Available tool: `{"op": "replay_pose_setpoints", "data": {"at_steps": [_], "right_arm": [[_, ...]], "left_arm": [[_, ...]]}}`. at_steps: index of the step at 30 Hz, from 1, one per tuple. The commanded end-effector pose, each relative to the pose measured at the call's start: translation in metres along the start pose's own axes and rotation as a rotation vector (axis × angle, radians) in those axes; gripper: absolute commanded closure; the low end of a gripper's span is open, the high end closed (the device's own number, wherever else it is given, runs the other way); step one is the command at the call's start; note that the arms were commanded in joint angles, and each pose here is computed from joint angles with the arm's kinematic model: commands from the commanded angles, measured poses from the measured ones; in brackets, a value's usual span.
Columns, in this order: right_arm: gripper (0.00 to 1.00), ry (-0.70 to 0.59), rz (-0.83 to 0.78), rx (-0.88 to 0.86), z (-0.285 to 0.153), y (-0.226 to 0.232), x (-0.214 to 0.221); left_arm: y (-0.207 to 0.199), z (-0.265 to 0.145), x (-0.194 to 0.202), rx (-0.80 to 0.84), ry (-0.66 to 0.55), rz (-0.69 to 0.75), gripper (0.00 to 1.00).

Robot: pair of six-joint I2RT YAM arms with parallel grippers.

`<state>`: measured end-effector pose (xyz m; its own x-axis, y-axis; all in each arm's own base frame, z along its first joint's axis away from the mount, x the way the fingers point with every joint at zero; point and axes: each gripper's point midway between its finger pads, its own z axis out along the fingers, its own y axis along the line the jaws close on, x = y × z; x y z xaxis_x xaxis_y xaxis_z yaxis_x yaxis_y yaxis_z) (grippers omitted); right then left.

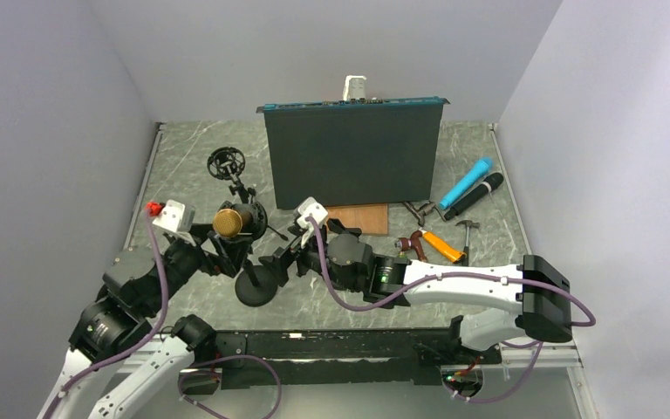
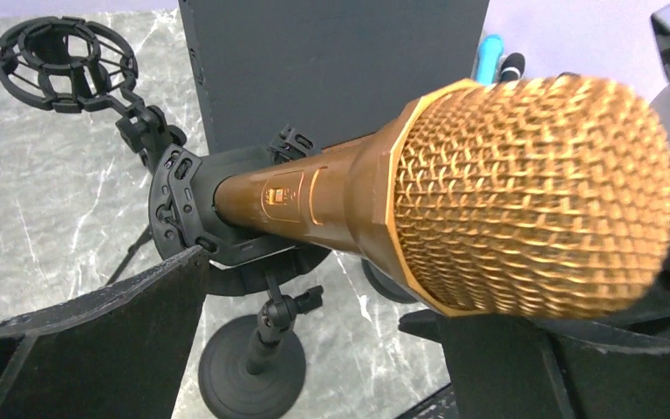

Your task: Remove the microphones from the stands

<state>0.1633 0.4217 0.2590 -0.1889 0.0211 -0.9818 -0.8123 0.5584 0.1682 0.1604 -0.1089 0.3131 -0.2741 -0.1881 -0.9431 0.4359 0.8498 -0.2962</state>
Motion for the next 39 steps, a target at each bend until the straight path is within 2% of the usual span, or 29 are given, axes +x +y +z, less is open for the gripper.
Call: {"op": "replay_pose_setpoints", "data": {"at_steps": [1,6,11,22,24,27,30,35,39], "right_arm": [[0.0,-0.017,0.047,-0.066,-0.006,0.009,-0.01],[0.0,-0.019,0.042,-0.065,-0.007,0.008,-0.011],[0.0,-0.021,0.043,-0.062,-0.008,0.007,-0.011],[0.0,-0.031,0.045,-0.04,-0.016,0.0,-0.013],[0.0,-0.031,0.046,-0.036,-0.018,-0.001,-0.012],[0.0,-0.032,0.05,-0.028,-0.021,-0.004,-0.013],[0.0,-0.034,0.054,-0.021,-0.023,-0.006,-0.012],[0.0,-0.034,0.056,-0.019,-0.024,-0.006,-0.012],[0.0,-0.038,0.058,-0.026,-0.023,-0.005,-0.012]], "left_arm": [[-0.007,0.007,-0.028,0.063,-0.179,0.113,0.01],[-0.013,0.009,-0.033,0.125,-0.303,0.237,0.01],[-0.015,0.014,-0.034,0.146,-0.347,0.358,0.01],[-0.008,0.036,-0.03,0.119,-0.363,0.534,0.19],[-0.008,0.038,-0.03,0.121,-0.371,0.541,0.26],[-0.011,0.037,-0.033,0.128,-0.379,0.537,0.43],[-0.015,0.032,-0.04,0.139,-0.392,0.529,0.56],[-0.022,0.022,-0.057,0.151,-0.383,0.518,0.71],[-0.036,0.008,-0.074,0.205,-0.397,0.504,0.76]]}}
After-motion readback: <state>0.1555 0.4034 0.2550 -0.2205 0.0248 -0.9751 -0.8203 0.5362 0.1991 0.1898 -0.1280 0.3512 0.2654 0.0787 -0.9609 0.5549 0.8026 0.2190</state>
